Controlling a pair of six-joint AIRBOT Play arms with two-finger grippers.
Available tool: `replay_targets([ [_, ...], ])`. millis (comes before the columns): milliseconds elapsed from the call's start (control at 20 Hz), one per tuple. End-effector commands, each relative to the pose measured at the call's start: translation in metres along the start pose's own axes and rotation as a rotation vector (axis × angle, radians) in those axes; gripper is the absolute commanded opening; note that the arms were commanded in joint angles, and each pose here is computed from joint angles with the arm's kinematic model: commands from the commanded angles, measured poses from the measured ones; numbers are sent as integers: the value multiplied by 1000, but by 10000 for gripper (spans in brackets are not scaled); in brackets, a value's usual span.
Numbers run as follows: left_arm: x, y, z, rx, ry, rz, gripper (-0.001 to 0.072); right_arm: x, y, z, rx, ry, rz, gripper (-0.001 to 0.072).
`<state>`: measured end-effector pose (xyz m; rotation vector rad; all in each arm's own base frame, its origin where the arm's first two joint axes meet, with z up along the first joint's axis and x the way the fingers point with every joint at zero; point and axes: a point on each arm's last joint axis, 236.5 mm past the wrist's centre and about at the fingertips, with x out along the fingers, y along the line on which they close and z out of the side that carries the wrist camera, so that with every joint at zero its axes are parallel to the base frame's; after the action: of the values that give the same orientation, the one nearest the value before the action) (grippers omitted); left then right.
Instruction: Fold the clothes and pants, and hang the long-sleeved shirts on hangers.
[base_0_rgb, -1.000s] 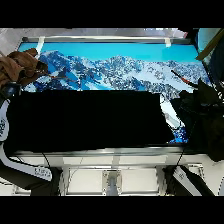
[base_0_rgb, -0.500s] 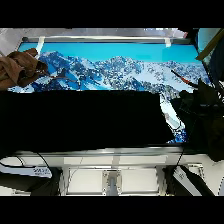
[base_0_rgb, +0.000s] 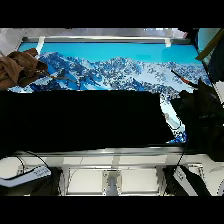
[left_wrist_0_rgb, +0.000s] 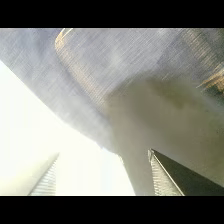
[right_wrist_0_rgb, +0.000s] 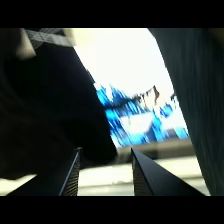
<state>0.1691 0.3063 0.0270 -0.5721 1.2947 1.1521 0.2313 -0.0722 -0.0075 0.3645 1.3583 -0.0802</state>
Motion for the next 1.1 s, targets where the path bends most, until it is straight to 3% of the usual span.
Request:
replay_targets([
  [0,-10,41,-51,-82,-3,-30,580,16,-1,-26,-3,34,-7,362],
  [150,4,36,-70,-254,-35,-207,530,23,20,-28,-11,31,88,362],
  [250,10,8,-67,-386,-9,-415,341,21,35,-23,-33,5,154,363],
  [350,18,-5,-53,-453,-11,-535,328,19,46,-19,-41,-13,199,363],
  [450,32,-11,-46,-419,-2,-578,493,18,52,-18,-34,-18,225,362],
  [600,64,-19,-54,-413,91,-574,513,16,60,-19,-27,-12,259,363],
  [800,83,-17,-40,-356,87,-564,476,11,75,-36,-26,60,329,362],
  [850,81,-15,-34,-335,71,-565,501,10,77,-40,-22,79,336,362],
  [950,79,-12,-22,-334,48,-564,621,10,77,-40,-22,78,336,362],
  [1050,83,-13,-21,-331,65,-567,622,10,76,-37,-9,68,332,362],
])
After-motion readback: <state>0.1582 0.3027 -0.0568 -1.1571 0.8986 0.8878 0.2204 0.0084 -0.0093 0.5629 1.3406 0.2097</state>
